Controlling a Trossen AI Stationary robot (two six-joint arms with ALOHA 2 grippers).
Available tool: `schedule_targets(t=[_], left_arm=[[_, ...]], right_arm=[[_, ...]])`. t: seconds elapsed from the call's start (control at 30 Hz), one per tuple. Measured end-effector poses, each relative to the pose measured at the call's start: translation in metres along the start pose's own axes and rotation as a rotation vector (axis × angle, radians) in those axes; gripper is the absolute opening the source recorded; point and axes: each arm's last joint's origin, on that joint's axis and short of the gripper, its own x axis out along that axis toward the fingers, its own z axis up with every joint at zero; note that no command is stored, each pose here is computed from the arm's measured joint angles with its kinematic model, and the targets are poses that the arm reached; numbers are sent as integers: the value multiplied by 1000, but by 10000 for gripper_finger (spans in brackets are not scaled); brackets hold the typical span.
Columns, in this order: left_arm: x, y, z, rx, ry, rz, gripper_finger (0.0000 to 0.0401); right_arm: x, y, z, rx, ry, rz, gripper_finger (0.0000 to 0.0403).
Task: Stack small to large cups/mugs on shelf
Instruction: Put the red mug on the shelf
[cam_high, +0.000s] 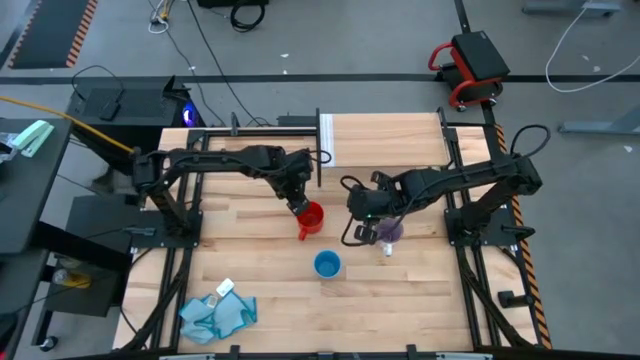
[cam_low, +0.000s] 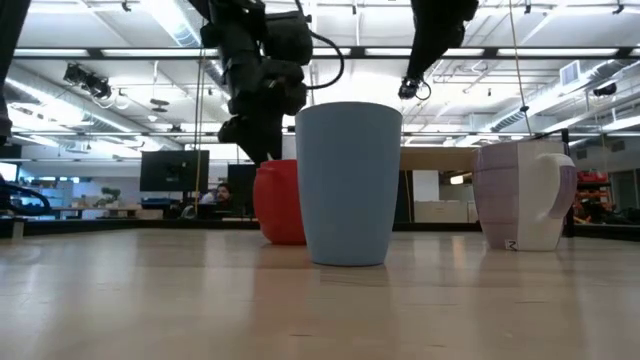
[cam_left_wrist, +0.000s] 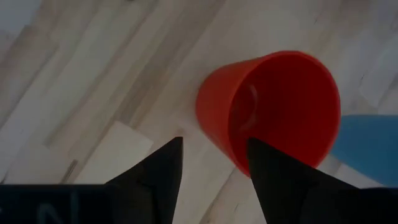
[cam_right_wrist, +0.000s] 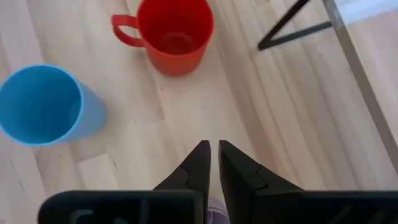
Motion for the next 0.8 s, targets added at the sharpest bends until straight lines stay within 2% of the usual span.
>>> schedule_targets(t=[0.43, 0.8], left_arm=[[0, -2, 1, 9, 6, 0, 188], [21, -5, 1, 6, 59, 3, 188]], right_arm=[[35, -3, -32, 18, 105, -54, 41], [38, -11, -50, 51, 31, -12, 41]])
